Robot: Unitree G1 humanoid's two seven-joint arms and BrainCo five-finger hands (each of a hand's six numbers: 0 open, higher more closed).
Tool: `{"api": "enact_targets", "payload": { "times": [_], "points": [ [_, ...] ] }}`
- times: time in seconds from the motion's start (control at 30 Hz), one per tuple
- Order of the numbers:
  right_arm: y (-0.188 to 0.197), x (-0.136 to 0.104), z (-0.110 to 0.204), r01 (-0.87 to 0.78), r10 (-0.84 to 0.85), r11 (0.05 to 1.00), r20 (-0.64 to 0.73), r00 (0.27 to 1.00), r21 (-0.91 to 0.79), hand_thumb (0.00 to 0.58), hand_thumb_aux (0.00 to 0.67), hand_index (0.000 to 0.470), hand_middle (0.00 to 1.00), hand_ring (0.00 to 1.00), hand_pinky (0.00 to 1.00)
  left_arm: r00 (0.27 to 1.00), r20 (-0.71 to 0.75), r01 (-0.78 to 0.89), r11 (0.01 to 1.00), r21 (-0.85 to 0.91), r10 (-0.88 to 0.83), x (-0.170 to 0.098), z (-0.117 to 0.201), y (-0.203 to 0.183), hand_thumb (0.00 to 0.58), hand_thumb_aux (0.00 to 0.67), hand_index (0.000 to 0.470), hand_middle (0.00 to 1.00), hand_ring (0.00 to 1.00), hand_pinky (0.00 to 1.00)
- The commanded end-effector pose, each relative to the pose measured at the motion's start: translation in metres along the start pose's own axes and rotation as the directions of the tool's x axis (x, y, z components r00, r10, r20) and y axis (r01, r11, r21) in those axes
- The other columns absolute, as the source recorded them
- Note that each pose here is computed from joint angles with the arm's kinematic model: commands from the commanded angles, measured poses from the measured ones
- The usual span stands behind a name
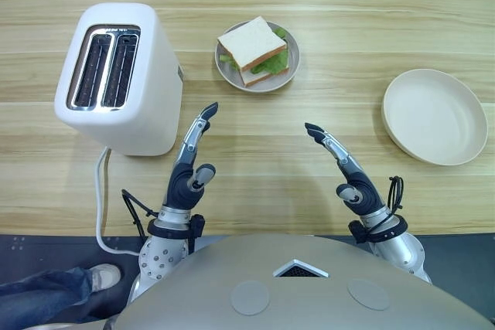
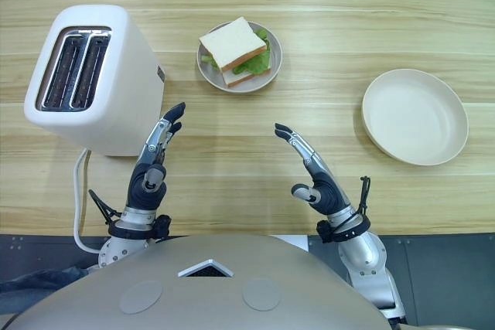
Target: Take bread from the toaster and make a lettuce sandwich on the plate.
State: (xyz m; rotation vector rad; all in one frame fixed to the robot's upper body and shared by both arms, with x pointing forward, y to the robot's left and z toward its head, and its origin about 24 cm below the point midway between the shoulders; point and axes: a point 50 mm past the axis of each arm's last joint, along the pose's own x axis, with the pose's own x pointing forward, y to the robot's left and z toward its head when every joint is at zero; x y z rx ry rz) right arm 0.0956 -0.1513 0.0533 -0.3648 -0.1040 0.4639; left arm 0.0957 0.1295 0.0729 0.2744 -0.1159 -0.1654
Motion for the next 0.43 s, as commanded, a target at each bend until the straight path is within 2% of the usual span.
{"api": "enact_targets", "payload": {
  "times": [0.03, 0.2, 0.43],
  "points": [
    [-0.007, 0.009, 0.007, -0.057, 0.057, 0.998, 0.034, 0.998, 0.001, 0.0, 0.0, 0.0, 0.0, 0.0, 0.0, 0.999, -0.017, -0.051, 0.999, 0.008, 0.051, -0.009, 0.009, 0.0, 0.0, 0.0, 0.0, 0.0, 0.0, 0.0],
    [-0.015, 0.03, 0.015, -0.238, 0.237, 0.971, 0.089, 0.968, 0.008, 0.0, 0.0, 0.0, 0.0, 0.0, 0.0, 0.983, -0.049, -0.175, 0.984, 0.004, 0.175, -0.023, 0.025, -0.005, 0.0, 0.0, 0.0, 0.0, 0.0, 0.0],
    [-0.012, 0.028, 0.021, -0.275, 0.271, 0.961, 0.101, 0.957, 0.025, 0.0, 0.0, 0.0, 0.0, 0.0, 0.0, 0.982, -0.076, -0.171, 0.985, 0.0, 0.17, -0.028, 0.024, -0.008, 0.0, 0.0, 0.0, 0.0, 0.0, 0.0]
  ]
}}
